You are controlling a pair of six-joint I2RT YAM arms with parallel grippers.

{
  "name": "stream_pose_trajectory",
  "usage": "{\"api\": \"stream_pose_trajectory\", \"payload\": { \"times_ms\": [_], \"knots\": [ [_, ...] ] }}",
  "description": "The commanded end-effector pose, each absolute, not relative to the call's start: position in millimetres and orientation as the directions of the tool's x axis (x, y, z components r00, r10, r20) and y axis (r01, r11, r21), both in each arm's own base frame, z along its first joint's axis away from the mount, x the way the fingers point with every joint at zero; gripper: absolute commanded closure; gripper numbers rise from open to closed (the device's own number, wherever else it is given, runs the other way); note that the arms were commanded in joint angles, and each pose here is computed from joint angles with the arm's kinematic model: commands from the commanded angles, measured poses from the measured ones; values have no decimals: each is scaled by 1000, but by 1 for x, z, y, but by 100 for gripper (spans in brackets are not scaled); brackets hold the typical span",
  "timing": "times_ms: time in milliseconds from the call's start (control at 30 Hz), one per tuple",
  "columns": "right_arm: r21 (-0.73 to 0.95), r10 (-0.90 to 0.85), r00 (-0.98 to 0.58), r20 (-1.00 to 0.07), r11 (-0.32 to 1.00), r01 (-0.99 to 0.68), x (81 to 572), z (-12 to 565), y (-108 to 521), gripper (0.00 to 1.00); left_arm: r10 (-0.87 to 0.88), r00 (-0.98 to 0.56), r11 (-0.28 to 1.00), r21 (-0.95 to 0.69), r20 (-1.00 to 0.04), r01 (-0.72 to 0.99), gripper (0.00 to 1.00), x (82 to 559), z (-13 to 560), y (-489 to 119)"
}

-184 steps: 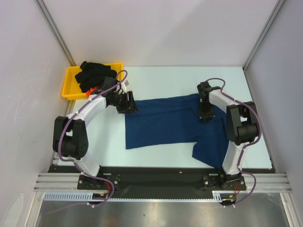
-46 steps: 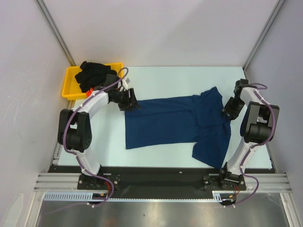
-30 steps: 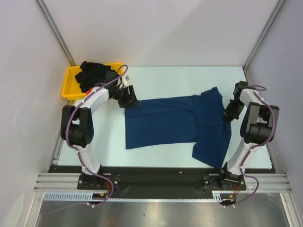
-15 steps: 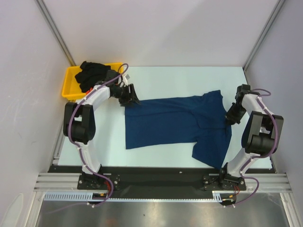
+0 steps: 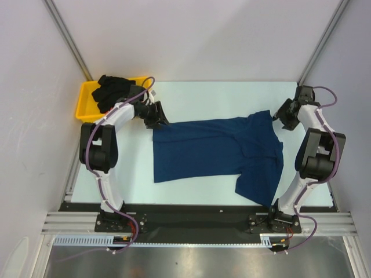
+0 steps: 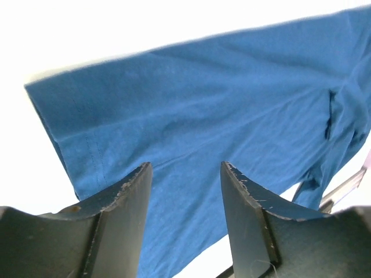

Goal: Fold and stack the t-shirts
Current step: Fold the tshirt

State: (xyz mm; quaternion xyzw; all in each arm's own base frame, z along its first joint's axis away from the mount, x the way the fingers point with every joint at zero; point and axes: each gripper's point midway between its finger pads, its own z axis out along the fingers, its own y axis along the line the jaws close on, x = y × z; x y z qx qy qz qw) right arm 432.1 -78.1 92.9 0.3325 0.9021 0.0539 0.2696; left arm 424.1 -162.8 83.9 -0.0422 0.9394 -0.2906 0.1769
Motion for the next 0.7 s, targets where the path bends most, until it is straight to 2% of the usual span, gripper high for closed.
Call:
{"api": "stream_pose_trajectory", "payload": {
  "times_ms": [0, 233, 433, 667],
  "knots": [
    [412, 629, -572, -526, 778, 475, 488, 90, -75, 39, -264, -890, 821, -570, -373, -5, 44, 448, 97, -160],
    [472, 560, -598, -574, 822, 318, 532, 87, -66, 37, -278, -889, 812, -583, -365, -15, 45, 455, 76, -163],
    [448, 544, -618, -567, 834, 323, 544, 76, -72, 36, -298, -900, 821, -567, -319, -71, 46, 460, 57, -155],
    [465, 549, -659, -515, 824, 324, 542, 57, -65, 41, -307, -904, 828, -552, -297, -100, 45, 458, 48, -151]
  ]
}}
